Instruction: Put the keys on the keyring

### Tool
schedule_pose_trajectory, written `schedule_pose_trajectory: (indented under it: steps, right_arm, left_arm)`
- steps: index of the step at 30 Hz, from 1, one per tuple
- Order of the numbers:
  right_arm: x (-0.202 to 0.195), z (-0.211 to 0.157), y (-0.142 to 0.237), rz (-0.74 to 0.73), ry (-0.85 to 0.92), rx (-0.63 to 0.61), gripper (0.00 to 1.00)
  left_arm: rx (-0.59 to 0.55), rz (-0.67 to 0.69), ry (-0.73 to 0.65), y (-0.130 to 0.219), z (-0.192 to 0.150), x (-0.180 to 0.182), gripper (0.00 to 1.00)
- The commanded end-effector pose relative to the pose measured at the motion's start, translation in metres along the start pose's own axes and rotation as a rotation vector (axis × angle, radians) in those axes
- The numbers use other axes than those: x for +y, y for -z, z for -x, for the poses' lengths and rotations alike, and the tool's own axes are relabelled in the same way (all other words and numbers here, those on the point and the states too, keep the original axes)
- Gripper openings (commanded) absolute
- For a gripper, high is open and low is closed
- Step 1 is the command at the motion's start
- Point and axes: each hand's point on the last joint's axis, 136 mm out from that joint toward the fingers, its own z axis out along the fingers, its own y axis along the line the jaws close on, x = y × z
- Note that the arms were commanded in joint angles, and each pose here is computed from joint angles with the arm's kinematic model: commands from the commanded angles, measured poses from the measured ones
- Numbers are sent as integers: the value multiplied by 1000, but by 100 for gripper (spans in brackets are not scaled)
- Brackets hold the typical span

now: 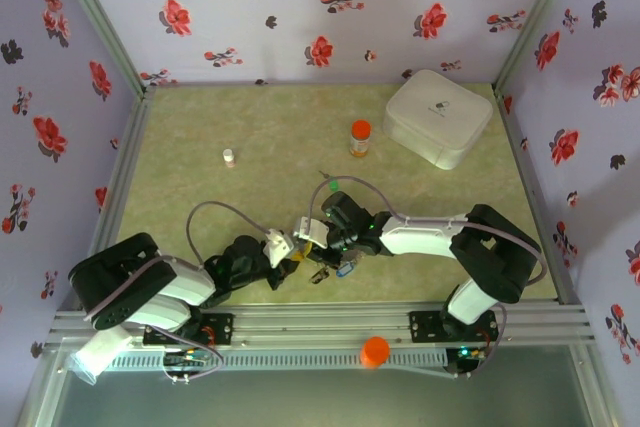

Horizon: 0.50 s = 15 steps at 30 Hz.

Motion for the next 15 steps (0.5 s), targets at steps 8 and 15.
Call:
schedule_pose_trajectory:
  steps: [8,15]
  right_arm:
    - [-2,8,13,3,-19,-60,22]
    - [3,-9,20,46,45,-25,37]
  left_arm:
    - [-74,-37,-44,3,14,-8,0]
    - [-81,-35,-104,2,15,-8,0]
